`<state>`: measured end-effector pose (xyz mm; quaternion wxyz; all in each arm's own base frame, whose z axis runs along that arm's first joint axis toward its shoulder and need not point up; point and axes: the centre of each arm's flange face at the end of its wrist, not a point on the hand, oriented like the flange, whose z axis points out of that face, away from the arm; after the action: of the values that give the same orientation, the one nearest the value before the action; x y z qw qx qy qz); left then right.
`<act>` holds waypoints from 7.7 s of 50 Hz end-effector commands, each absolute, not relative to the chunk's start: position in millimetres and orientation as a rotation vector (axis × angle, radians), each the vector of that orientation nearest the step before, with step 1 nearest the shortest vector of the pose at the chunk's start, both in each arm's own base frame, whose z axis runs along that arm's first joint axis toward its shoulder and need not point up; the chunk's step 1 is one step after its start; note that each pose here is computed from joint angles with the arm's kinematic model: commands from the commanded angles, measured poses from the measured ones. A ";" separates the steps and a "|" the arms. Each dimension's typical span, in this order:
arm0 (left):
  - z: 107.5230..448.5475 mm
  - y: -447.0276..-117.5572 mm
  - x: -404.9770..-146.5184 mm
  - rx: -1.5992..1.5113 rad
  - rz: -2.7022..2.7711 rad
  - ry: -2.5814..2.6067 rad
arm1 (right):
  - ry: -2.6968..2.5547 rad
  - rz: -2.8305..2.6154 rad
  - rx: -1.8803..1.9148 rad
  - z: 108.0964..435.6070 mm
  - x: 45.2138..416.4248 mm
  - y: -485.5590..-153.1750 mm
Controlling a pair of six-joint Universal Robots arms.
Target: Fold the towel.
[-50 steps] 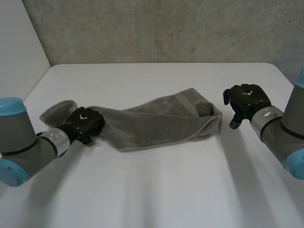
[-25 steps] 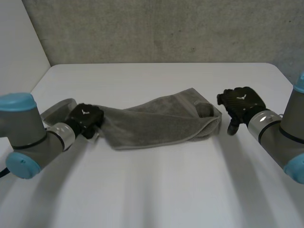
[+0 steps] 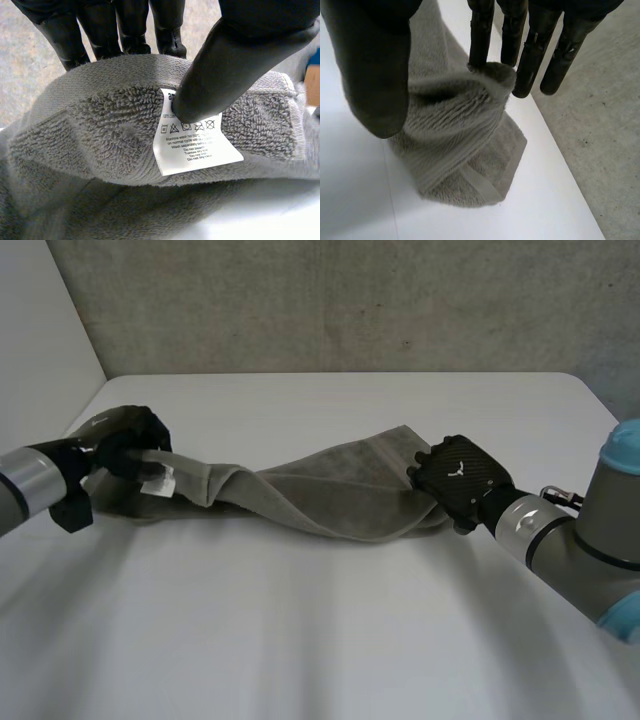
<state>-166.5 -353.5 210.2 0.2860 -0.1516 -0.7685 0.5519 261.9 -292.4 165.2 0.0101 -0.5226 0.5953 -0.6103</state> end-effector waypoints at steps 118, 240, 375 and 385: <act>203.6 -339.1 -142.9 -0.612 1.640 -1.982 | 2.063 -1.824 -1.571 174.9 270.7 -254.7; 124.3 -326.9 -233.0 -0.683 1.868 -2.314 | 2.395 -1.741 -1.072 115.4 213.1 -288.9; 243.9 -327.8 -98.6 -0.172 1.509 -1.881 | 2.224 -2.120 -1.472 299.9 166.3 -274.2; 198.8 -366.0 -133.8 -0.185 1.470 -1.914 | 2.310 -1.969 -1.521 237.9 195.0 -318.7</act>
<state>-106.3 -341.3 229.2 0.3611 -0.0702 -0.7293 0.5769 176.9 -297.0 267.0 -0.1116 -0.4415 0.6675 -0.5891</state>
